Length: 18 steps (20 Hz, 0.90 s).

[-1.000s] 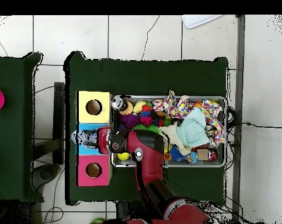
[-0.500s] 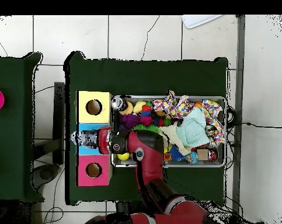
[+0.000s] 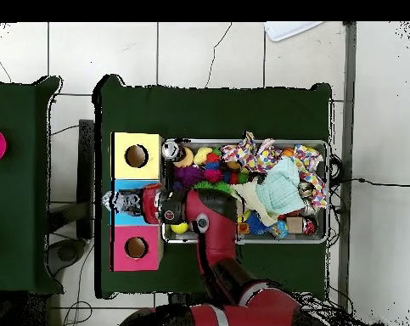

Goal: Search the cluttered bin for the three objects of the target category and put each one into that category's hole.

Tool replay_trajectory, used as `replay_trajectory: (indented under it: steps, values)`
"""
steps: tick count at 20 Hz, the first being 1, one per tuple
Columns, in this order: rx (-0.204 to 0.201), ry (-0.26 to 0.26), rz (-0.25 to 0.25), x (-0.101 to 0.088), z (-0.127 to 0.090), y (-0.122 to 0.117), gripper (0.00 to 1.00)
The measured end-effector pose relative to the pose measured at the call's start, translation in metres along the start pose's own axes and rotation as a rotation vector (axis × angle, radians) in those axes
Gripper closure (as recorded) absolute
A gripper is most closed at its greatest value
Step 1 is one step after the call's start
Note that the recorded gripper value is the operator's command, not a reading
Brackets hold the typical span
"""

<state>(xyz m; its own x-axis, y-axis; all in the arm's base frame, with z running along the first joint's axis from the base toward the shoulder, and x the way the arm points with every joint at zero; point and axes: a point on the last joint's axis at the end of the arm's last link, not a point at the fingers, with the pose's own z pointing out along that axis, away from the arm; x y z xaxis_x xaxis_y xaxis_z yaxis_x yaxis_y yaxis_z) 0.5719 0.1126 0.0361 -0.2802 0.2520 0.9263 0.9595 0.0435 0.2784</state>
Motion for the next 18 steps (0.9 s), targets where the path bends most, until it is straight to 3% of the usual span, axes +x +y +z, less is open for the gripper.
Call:
replay_trajectory:
  steps: [12, 18]
  values:
    - [0.023, -0.005, 0.001, 0.009, 0.005, -0.006, 1.00]
    - [0.036, -0.013, -0.040, 0.028, 0.002, 0.003, 1.00]
